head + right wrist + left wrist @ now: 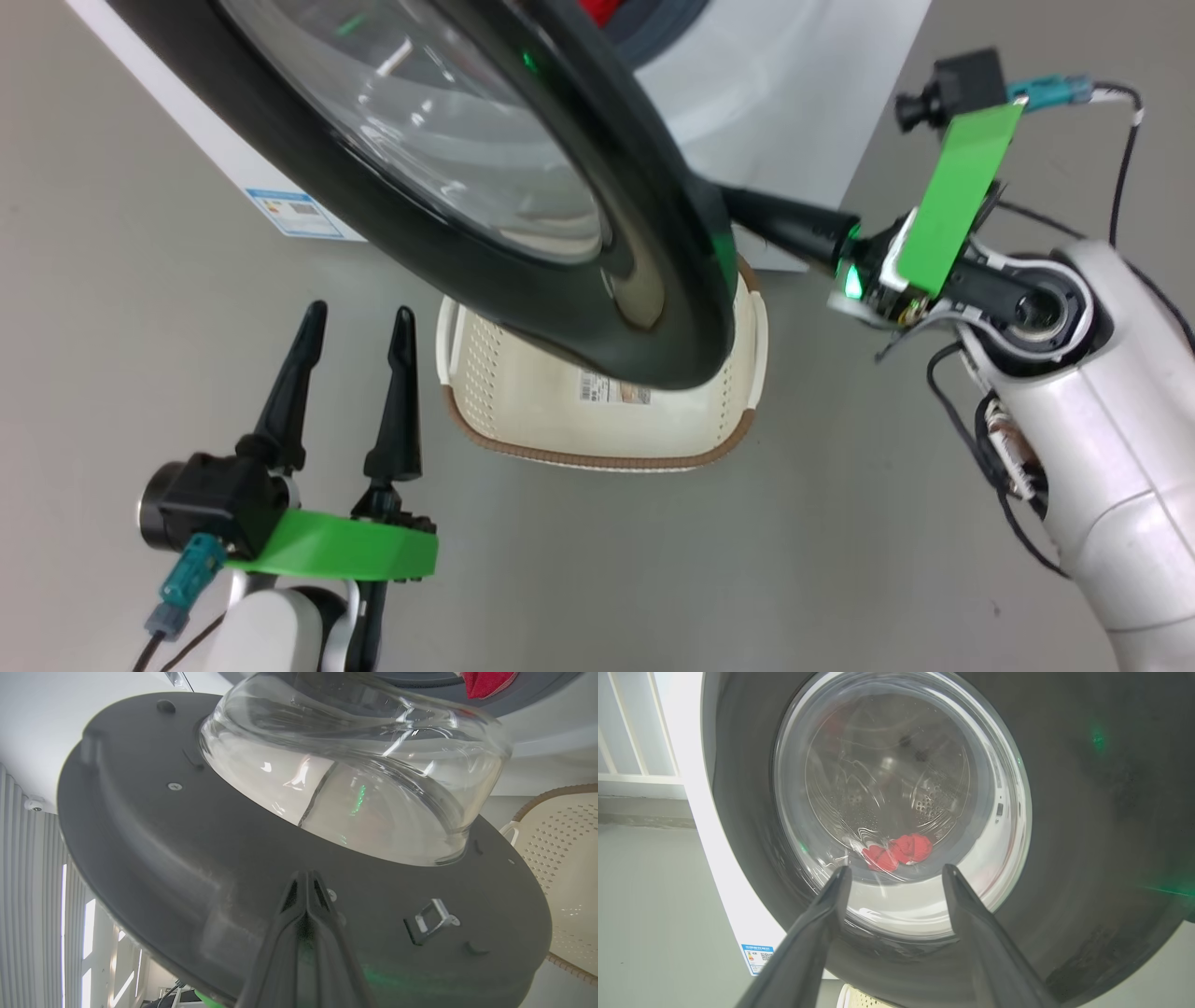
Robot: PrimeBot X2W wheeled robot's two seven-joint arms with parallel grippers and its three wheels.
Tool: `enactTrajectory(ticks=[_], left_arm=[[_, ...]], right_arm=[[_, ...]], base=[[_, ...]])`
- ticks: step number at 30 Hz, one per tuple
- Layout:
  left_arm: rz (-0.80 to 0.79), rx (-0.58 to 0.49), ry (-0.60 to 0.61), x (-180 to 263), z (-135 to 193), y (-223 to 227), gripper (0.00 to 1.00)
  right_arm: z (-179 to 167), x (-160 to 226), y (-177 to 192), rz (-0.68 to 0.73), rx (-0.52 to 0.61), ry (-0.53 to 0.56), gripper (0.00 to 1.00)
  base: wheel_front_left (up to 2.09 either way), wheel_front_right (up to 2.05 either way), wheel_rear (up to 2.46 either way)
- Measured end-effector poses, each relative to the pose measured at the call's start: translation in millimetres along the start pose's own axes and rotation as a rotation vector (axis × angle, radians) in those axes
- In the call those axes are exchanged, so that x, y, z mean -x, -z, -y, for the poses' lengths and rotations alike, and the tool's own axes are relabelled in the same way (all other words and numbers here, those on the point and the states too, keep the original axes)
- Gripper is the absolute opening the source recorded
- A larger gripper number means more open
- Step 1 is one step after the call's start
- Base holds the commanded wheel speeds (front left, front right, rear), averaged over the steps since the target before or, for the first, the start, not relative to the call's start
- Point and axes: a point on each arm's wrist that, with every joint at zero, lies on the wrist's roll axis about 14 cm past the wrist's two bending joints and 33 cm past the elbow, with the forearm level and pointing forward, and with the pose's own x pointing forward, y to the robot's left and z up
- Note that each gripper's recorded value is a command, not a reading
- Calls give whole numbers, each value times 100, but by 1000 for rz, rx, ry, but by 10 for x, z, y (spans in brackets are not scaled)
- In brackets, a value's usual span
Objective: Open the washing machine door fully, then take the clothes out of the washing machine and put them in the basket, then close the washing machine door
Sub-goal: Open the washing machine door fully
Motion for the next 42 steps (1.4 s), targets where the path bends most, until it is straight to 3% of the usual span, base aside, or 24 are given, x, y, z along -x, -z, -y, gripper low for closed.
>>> enactTrajectory(ticks=[42], left_arm=[[91,-36,-335,1189,-991,-593,100]], right_arm=[[-443,-716,1725,-461,34,-61,0]], base=[[0,0,0]])
